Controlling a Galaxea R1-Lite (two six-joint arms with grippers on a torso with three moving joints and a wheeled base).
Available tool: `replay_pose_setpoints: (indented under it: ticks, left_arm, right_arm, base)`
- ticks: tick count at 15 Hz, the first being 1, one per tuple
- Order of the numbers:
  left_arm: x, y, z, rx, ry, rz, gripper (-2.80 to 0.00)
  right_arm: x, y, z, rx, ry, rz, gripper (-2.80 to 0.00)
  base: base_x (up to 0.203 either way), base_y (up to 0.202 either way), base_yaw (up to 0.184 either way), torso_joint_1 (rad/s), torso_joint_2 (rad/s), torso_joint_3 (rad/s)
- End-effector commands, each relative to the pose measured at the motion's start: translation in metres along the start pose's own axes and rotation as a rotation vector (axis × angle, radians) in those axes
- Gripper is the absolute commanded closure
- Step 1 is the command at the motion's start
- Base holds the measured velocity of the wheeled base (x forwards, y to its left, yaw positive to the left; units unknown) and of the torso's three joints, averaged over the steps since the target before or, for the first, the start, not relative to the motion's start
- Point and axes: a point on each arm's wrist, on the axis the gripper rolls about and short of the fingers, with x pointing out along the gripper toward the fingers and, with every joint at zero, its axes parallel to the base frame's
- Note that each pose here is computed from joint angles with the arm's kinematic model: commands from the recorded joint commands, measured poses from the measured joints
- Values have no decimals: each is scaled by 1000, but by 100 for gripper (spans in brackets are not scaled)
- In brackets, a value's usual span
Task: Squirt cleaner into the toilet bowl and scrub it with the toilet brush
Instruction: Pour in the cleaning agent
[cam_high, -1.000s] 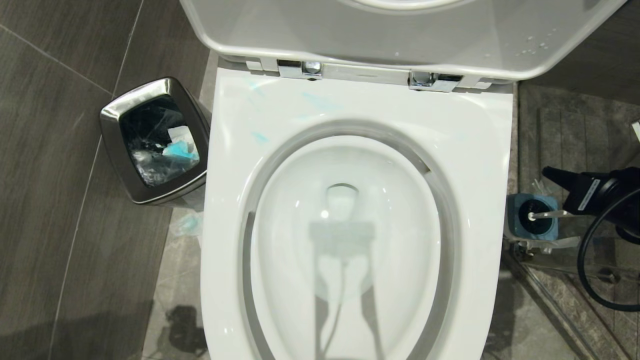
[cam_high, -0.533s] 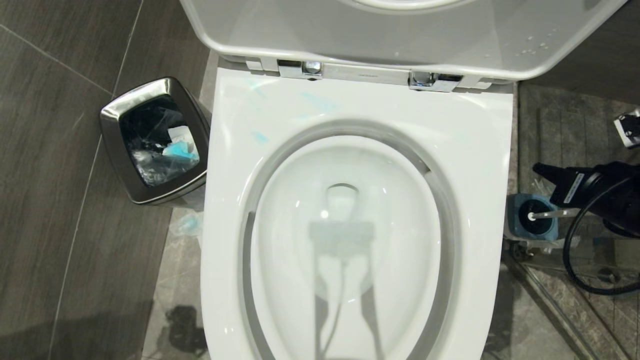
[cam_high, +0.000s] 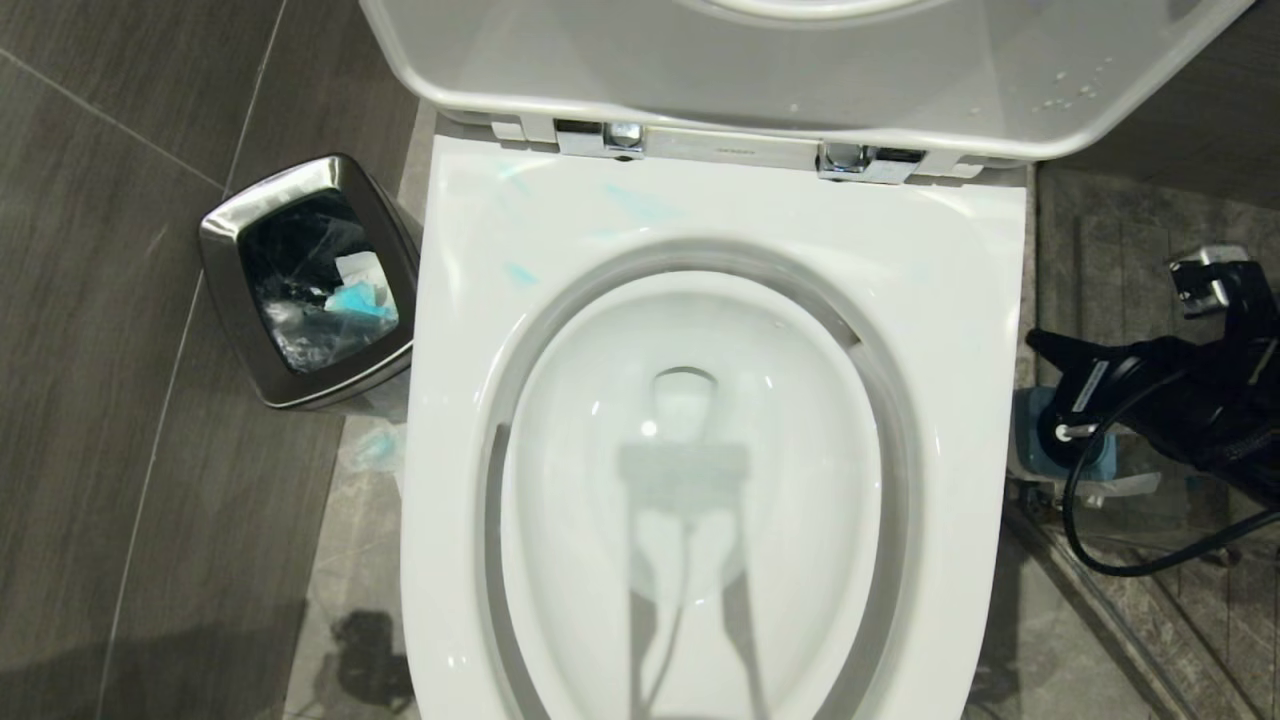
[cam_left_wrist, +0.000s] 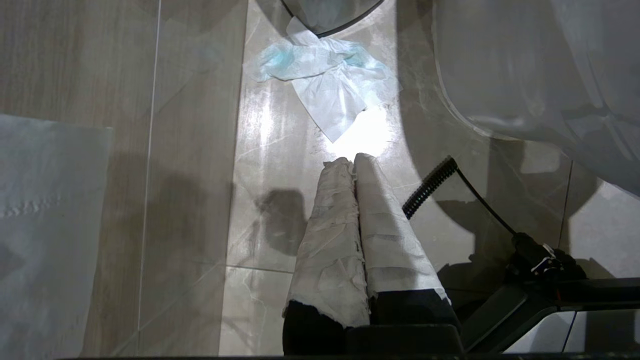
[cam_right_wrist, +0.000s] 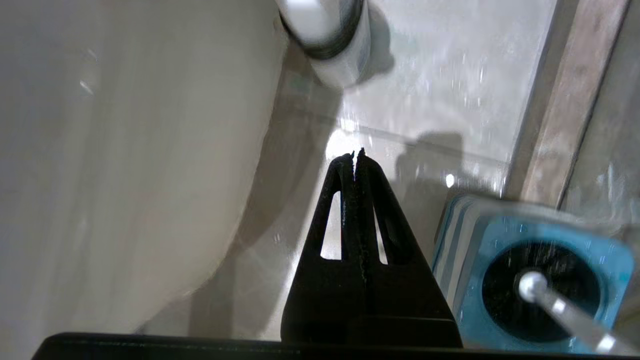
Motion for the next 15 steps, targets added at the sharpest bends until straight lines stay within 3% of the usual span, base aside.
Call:
replay_pose_setpoints:
  ticks: [1, 3, 9, 15]
  left_arm:
    - [0, 0, 0, 0, 2, 0, 0]
    - [0, 0, 0, 0, 2, 0, 0]
    - [0, 0, 0, 0, 2, 0, 0]
    - [0, 0, 0, 0, 1, 0, 0]
  right_arm:
    - [1, -2, -10, 3, 30, -6, 0]
    - [-7, -1, -19, -1, 18, -9, 0]
    - [1, -6, -51, -50, -154, -72, 0]
    - [7, -4, -69, -51, -107, -53, 0]
  base:
    - [0, 0, 0, 0, 0, 0]
    - [0, 0, 0, 0, 0, 0]
    - [0, 0, 0, 0, 0, 0]
    - [0, 0, 0, 0, 0, 0]
